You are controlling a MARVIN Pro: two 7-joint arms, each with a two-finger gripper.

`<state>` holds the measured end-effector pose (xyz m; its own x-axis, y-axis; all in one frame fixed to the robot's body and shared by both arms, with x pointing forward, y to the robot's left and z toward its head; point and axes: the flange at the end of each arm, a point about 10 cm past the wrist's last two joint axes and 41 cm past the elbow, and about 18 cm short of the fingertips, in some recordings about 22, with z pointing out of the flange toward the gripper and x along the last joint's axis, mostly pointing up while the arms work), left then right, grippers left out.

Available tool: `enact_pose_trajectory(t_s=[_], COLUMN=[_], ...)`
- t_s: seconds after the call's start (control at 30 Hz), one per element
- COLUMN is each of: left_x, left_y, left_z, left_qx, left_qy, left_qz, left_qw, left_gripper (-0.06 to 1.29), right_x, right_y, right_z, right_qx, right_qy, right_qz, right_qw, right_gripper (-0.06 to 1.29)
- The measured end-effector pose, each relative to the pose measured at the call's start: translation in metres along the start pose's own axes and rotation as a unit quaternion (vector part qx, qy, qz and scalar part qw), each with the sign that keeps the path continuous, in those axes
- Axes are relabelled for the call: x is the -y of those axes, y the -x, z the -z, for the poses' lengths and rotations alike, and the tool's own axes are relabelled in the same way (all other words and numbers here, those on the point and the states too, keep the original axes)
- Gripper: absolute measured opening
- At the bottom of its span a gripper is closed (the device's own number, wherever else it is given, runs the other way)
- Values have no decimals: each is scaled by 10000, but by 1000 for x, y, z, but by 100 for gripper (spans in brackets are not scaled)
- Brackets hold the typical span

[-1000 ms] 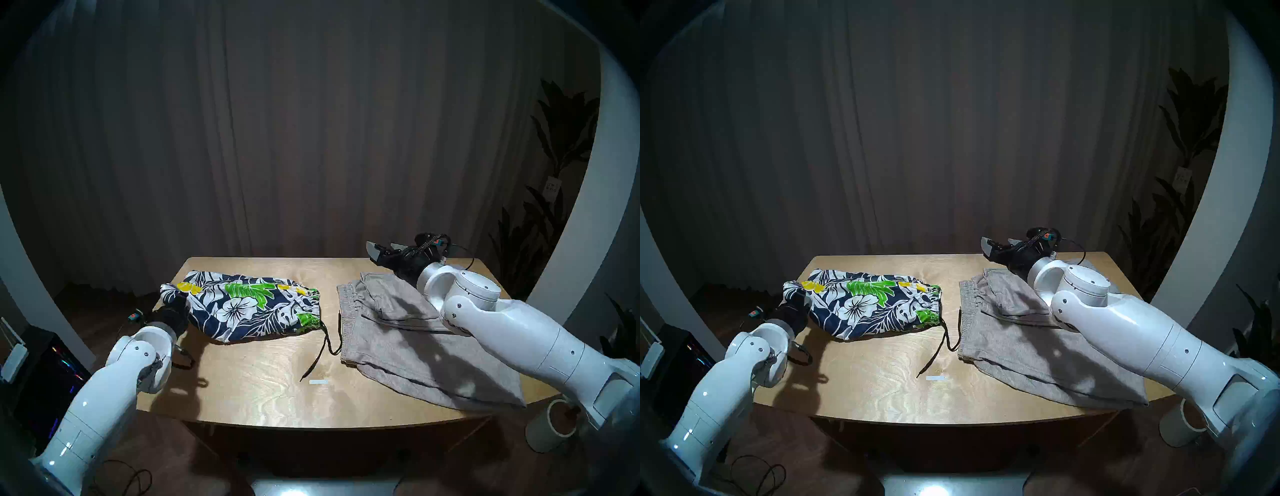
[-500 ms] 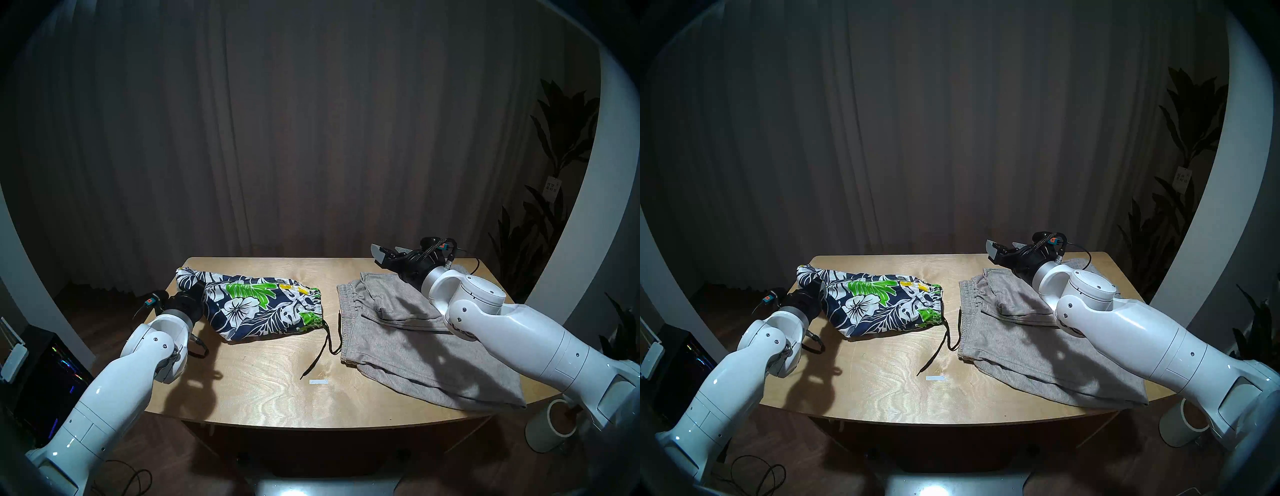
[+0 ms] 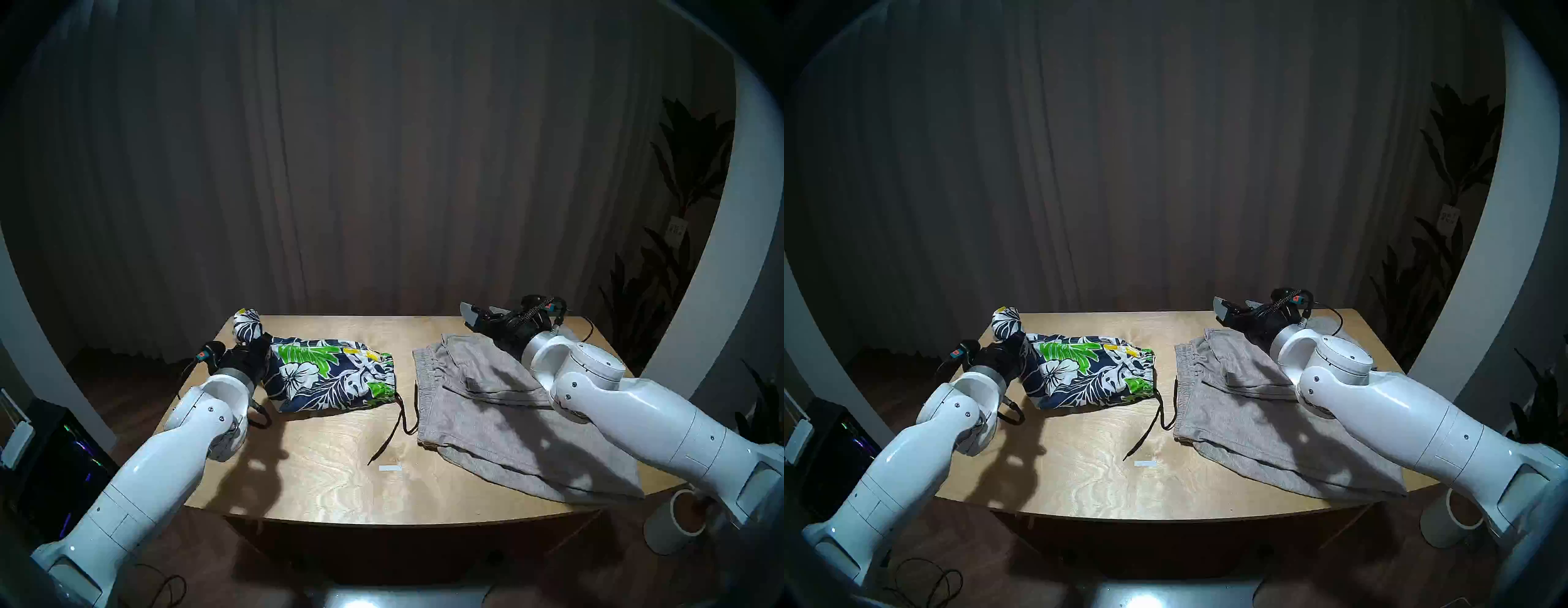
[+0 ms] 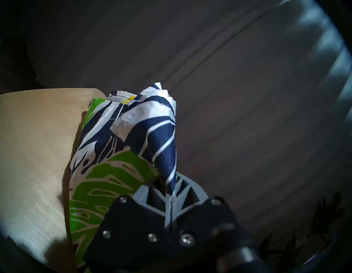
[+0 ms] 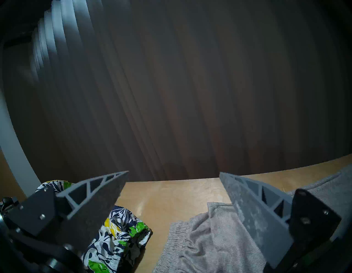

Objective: Fold pants twice and stack them

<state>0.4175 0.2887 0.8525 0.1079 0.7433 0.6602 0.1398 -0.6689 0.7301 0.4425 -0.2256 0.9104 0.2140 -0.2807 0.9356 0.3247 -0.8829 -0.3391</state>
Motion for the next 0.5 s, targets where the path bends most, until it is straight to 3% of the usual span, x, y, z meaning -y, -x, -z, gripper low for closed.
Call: enact_pose_trajectory(t_s=[0.5], left_x=[-39], left_y=[18], left_z=[-11], left_qx=[258], left_qy=[430], left_qz=[-372], left_qw=[9980], left_gripper=[-3], right_x=[-12], right_y=[2], right_z=[13], right_qx=[-51], right_qy=[155], right_qz=[-122], right_qw=[9998], right_gripper=[124])
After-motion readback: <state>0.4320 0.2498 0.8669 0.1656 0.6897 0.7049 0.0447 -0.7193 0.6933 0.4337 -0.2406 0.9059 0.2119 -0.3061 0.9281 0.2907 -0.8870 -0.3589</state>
